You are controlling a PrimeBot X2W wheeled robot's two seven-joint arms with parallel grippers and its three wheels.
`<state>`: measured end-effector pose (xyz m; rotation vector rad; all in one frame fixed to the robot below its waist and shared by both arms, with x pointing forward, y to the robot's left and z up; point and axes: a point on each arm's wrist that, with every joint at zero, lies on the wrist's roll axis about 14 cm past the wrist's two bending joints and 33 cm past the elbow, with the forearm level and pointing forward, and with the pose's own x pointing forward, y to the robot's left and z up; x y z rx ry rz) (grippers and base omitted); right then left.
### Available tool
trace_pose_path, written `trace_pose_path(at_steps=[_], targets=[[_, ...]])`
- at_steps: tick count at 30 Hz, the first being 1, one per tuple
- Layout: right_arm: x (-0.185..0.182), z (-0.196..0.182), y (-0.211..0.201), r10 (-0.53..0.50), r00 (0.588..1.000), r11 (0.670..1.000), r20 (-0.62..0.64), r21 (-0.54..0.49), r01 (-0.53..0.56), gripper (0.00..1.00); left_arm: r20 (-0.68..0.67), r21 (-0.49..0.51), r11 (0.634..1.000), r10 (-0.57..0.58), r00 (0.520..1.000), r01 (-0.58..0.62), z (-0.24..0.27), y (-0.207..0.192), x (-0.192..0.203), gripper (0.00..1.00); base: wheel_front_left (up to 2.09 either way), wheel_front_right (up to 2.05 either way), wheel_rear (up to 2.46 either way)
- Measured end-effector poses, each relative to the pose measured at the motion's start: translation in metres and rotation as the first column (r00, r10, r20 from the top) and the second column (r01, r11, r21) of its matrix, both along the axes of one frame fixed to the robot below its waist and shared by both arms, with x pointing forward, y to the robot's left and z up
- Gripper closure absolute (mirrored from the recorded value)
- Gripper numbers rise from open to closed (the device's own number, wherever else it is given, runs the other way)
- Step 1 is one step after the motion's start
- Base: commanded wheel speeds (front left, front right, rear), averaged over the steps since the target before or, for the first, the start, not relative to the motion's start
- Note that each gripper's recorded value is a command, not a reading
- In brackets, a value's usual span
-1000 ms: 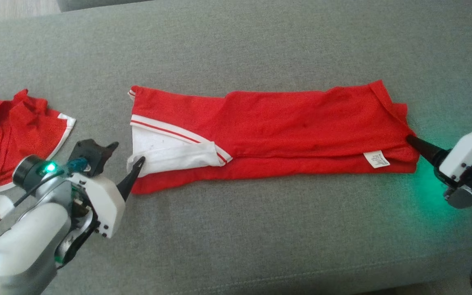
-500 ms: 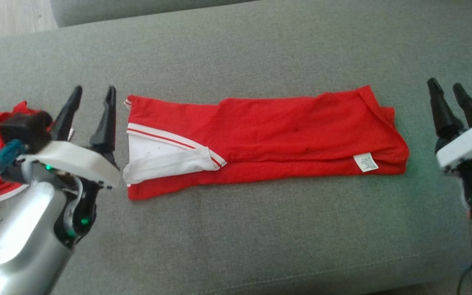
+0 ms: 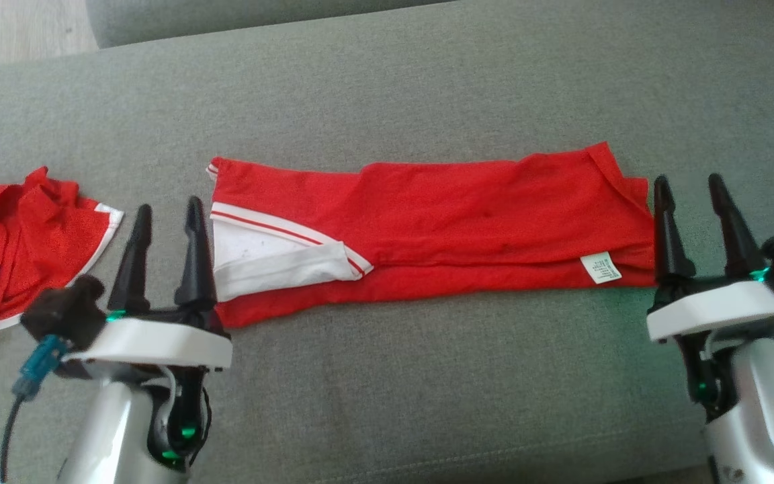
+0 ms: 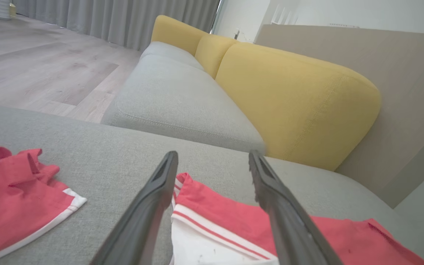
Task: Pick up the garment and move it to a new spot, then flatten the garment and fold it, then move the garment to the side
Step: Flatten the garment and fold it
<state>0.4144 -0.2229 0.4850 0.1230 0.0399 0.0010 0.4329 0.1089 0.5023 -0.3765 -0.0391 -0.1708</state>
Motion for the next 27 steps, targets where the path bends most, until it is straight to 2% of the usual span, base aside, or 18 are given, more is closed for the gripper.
trace_pose_path(at_steps=[4,10,11,18,23,27], targets=[[0.0,-0.014,0.005,-0.007,0.999,1.0,-0.036,0.01,0.007,0.0,0.001,0.03,1.0,-0.01,1.0,0.01,-0.006,0.002,0.0,0.0,0.0,0.0,0.0],[-0.002,-0.05,-0.009,-0.079,0.98,0.991,-0.181,0.094,0.098,0.0,-0.006,0.05,0.999,-0.001,1.0,0.001,-0.014,0.009,0.007,0.0,0.0,0.0,0.0],[-0.002,-0.064,-0.013,-0.101,0.964,0.98,-0.244,0.14,0.138,0.0,-0.001,0.053,0.999,-0.005,1.0,0.005,-0.014,0.008,0.011,0.0,0.0,0.0,0.0],[0.0,-0.098,-0.025,-0.144,0.913,0.949,-0.383,0.207,0.236,0.0,-0.01,0.061,0.998,-0.007,1.0,0.007,-0.021,0.01,0.02,0.0,0.0,0.0,0.0],[0.004,-0.121,-0.015,-0.11,0.88,0.927,-0.462,0.272,0.259,0.0,-0.034,0.06,0.998,-0.006,0.999,0.008,-0.032,0.012,0.023,0.0,0.0,0.0,0.0],[0.013,-0.123,-0.005,-0.08,0.88,0.914,-0.469,0.317,0.252,0.0,-0.039,0.065,0.998,-0.007,0.999,0.01,-0.035,0.011,0.026,0.0,0.0,0.0,0.0]])
